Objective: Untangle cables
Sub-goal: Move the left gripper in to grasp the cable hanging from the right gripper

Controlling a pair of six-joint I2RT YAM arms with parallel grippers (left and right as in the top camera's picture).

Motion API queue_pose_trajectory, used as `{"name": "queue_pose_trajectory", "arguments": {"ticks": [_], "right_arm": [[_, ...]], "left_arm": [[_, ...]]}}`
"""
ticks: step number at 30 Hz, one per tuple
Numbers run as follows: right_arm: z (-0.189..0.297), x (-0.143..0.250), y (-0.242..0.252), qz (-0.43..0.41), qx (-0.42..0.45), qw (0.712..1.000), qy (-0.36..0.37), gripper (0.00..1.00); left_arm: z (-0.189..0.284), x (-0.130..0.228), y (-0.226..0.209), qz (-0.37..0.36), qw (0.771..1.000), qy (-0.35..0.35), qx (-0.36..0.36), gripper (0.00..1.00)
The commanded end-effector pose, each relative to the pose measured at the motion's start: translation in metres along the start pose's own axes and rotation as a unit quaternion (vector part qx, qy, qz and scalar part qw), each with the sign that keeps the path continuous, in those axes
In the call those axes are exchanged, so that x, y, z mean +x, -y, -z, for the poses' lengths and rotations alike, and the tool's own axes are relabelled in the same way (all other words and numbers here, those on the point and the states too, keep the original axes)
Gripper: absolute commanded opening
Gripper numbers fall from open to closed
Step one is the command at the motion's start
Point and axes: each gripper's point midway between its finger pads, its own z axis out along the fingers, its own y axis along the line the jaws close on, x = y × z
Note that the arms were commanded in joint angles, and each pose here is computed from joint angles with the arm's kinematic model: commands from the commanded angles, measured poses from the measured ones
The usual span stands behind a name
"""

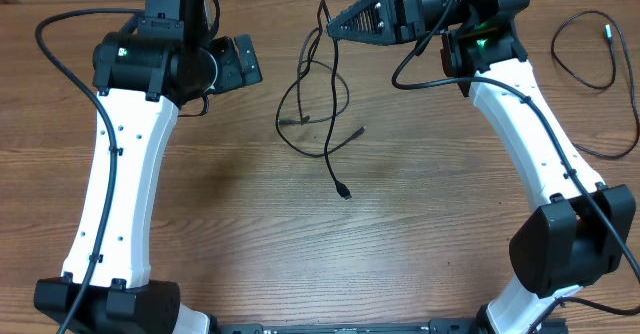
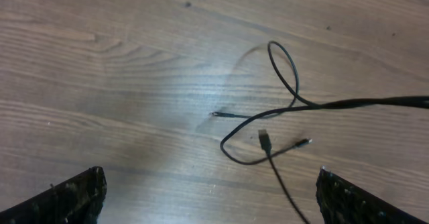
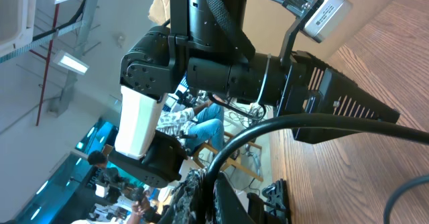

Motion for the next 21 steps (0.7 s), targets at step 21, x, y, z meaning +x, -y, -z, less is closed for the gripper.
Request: {"name": "queue_pose_trajectory", "arguments": {"ticks": [21], "right_arm": [[0.001, -0.001, -0.012, 0.036, 0.0, 0.999, -0.003, 0.04]], "left_arm": [[0.022, 0.05, 0.117, -0.214, 0.941, -0.054, 0.257, 0.99]]}}
